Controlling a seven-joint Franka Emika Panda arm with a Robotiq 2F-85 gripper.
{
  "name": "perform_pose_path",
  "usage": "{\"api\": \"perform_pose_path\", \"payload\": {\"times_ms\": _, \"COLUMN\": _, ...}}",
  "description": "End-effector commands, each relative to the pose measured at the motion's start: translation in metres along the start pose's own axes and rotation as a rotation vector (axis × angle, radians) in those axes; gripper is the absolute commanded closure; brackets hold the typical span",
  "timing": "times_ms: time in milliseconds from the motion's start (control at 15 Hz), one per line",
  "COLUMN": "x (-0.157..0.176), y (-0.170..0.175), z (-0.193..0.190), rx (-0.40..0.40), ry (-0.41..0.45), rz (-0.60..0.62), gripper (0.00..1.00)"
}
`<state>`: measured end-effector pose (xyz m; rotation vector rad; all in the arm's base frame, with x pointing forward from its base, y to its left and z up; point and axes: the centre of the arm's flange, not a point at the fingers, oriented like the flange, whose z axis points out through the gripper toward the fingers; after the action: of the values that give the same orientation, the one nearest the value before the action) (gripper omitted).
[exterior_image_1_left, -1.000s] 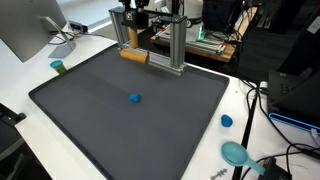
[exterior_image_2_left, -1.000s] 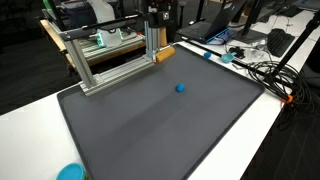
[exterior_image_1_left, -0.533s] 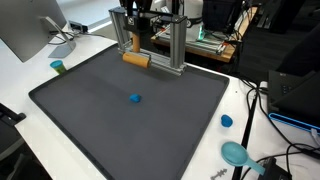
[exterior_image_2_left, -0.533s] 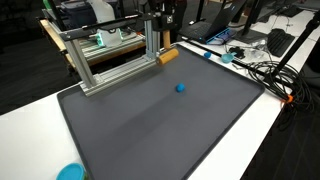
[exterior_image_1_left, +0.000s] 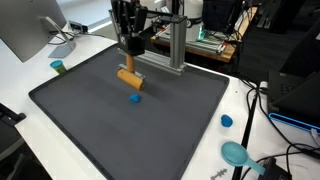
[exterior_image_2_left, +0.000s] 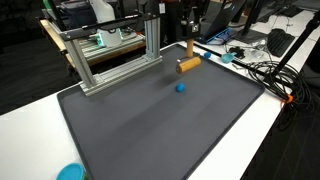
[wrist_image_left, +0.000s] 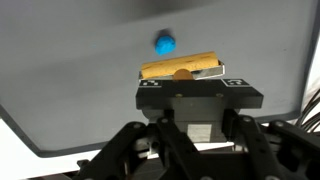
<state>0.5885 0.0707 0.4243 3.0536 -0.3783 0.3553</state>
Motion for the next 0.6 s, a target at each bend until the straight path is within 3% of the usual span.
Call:
{"api": "perform_pose_path", "payload": {"times_ms": 0, "x": 0.046, "y": 0.006, "z": 0.025, "rx": 0.003, "ry": -0.079, "rz": 0.012, "gripper": 0.78}}
{"api": "perform_pose_path", "payload": {"times_ms": 67, "x": 0.042, "y": 0.012, "z": 0.031, "rx": 0.021, "ry": -0.09, "rz": -0.001, "gripper": 0.78}}
{"api": "perform_pose_path", "payload": {"times_ms": 133, "x": 0.026, "y": 0.01, "z": 0.03, "rx": -0.007, "ry": -0.061, "rz": 0.009, "gripper": 0.53}}
{"api": "perform_pose_path", "payload": {"times_ms": 267, "x": 0.031, "y": 0.014, "z": 0.044, "rx": 0.001, "ry": -0.083, "rz": 0.002, "gripper": 0.53}}
{"api": "perform_pose_path", "payload": {"times_ms": 333, "x": 0.031, "y": 0.014, "z": 0.046, "rx": 0.002, "ry": -0.085, "rz": 0.001, "gripper": 0.78}}
{"api": "perform_pose_path", "payload": {"times_ms": 533, "x": 0.013, "y": 0.021, "z": 0.053, "rx": -0.006, "ry": -0.094, "rz": 0.004, "gripper": 0.78}}
